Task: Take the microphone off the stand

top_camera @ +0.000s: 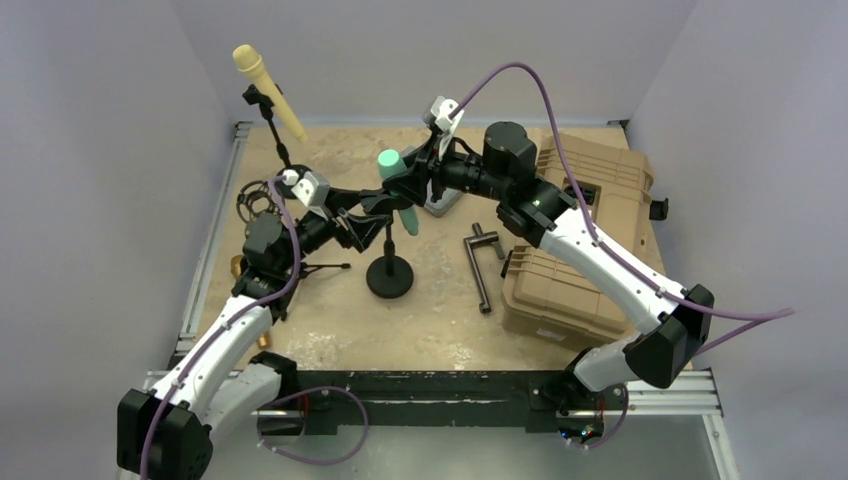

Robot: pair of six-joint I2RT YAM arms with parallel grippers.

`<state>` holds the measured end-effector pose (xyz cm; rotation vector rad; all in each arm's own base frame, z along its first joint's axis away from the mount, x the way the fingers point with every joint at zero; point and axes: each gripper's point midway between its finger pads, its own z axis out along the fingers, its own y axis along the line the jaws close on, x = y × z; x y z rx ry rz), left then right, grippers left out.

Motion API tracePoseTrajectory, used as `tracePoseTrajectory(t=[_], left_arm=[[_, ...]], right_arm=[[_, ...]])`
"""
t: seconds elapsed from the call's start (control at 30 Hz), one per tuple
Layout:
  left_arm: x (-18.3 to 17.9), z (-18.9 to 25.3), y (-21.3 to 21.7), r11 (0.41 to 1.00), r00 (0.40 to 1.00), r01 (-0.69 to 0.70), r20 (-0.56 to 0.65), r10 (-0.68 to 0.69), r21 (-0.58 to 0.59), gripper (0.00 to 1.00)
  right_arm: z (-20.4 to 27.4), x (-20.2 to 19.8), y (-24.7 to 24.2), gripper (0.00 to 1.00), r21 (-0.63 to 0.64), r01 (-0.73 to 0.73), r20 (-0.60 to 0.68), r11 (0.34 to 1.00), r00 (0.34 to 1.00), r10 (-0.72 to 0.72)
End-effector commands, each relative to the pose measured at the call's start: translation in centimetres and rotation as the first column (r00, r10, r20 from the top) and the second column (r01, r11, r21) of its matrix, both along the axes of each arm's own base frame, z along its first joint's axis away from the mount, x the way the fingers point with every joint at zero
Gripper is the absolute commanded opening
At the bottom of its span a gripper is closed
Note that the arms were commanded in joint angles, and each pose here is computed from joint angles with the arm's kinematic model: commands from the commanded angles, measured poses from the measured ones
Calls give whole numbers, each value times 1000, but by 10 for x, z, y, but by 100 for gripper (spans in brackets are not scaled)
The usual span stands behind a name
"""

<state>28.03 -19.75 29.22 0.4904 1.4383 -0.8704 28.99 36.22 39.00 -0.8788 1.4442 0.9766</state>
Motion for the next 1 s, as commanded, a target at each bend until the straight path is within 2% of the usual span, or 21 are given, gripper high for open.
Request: tracePoseTrajectory(t=[0.0, 0.1, 0.17, 0.23, 0.27, 0.43, 0.57, 0.7, 0.8, 0.97], left_arm=[[1, 24, -2, 999, 992, 21, 126, -17, -25, 73], [1, 21, -5, 999, 993, 43, 113, -40, -19, 61], [0, 19, -7, 998, 993, 59, 107, -57, -18, 37], [-4, 17, -9, 997, 992, 79, 98, -78, -6, 7], [-5, 14, -9, 997, 993, 79, 84, -79, 6, 0], [-9, -5, -2, 997, 998, 48, 31, -50, 62, 0], [-4, -12, -1, 996, 999, 36, -2, -36, 85, 0], [-1, -15, 1, 995, 1000, 15, -14, -14, 96, 0], [2, -16, 5, 995, 1000, -14, -18, 16, 100, 0], [7, -13, 15, 990, 996, -87, -1, 87, 111, 0]], right_arm=[[64, -12, -4, 0, 143, -42, 145, 989, 989, 21], [66, -12, -3, 0, 147, -45, 146, 988, 989, 24], [65, -12, -3, 0, 145, -47, 145, 988, 989, 26], [63, -11, -2, 0, 142, -46, 145, 989, 989, 26], [62, -10, -1, 0, 139, -45, 143, 989, 989, 25], [68, -7, -1, 0, 139, -36, 156, 990, 988, 14], [96, -3, -6, 0, 175, 3, 181, 985, 983, -35], [143, 4, -34, 0, 254, 141, 203, 957, 960, -196], [164, 12, -64, 0, 307, 289, 181, 907, 918, -353], [159, 17, -108, 0, 325, 477, 108, 817, 839, -533]])
